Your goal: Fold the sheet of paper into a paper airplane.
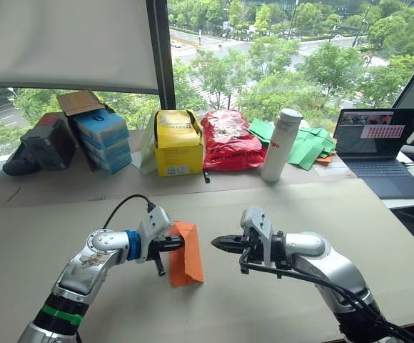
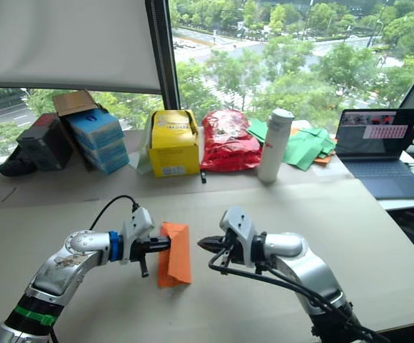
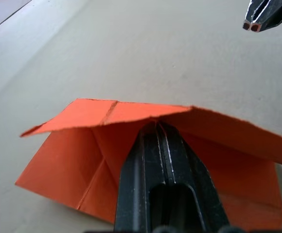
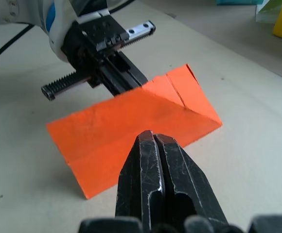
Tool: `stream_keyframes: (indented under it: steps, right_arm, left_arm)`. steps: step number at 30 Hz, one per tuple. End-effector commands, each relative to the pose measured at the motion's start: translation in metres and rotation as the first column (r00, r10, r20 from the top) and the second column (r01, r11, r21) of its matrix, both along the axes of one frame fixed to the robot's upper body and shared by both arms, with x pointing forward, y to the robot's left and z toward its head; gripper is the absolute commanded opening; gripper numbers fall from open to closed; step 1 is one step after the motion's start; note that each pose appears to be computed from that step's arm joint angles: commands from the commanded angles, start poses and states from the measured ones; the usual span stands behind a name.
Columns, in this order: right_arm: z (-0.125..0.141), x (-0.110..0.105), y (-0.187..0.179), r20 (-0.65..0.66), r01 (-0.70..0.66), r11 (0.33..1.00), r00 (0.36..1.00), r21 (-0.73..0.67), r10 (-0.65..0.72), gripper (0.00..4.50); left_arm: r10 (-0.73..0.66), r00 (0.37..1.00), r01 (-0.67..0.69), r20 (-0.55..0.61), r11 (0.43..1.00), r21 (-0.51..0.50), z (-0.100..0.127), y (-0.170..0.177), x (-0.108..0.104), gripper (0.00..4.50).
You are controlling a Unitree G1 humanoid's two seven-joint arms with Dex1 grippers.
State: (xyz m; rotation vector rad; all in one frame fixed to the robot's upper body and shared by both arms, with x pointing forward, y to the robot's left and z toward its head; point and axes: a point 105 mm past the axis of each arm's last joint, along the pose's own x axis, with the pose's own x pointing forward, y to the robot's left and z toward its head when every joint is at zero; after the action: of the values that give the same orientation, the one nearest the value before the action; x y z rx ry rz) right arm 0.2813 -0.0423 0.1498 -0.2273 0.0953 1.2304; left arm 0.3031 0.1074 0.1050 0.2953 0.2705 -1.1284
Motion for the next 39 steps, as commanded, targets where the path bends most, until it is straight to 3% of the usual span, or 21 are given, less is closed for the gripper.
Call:
stream_keyframes:
  steps: [1, 7, 10, 18, 24, 33, 39]
  right_arm:
    - [0.024, 0.005, 0.017, 0.073, -0.017, 0.999, 0.997, 0.04, 0.014, 0.05]
    - [0.009, 0.025, 0.033, 0.094, 0.034, 0.997, 0.995, -0.063, -0.028, 0.05]
    - [-0.022, 0.042, 0.02, 0.084, 0.124, 0.969, 0.991, -0.214, -0.108, 0.05]
    - [-0.066, 0.037, -0.013, 0.016, 0.161, 0.915, 0.986, -0.37, -0.167, 0.05]
    - [-0.078, 0.027, -0.018, -0.014, 0.158, 0.91, 0.984, -0.382, -0.177, 0.05]
    - [-0.072, 0.03, -0.016, -0.015, 0.211, 0.926, 0.974, -0.314, -0.227, 0.05]
    - [-0.057, 0.047, -0.025, 0.005, 0.367, 0.91, 0.928, -0.195, -0.373, 1.9]
  left_arm:
    - [-0.037, 0.998, 0.037, 0.041, 0.999, -0.006, 0.007, -0.011, 0.004, 0.0]
    - [-0.042, 0.998, 0.043, 0.037, 0.999, -0.015, 0.006, -0.015, 0.004, 0.0]
    - [-0.023, 0.999, 0.023, 0.031, 1.0, -0.01, 0.004, -0.008, 0.003, 0.0]
    - [0.084, 0.996, -0.082, -0.023, 0.994, 0.079, -0.022, 0.028, -0.009, 0.0]
    - [0.103, 0.994, -0.099, -0.023, 0.985, 0.141, -0.036, 0.037, -0.01, 0.0]
    - [0.098, 0.995, -0.095, -0.026, 0.989, 0.114, -0.037, 0.029, -0.012, 0.0]
    - [0.093, 0.995, -0.09, -0.02, 0.99, 0.11, -0.035, 0.026, -0.011, 0.0]
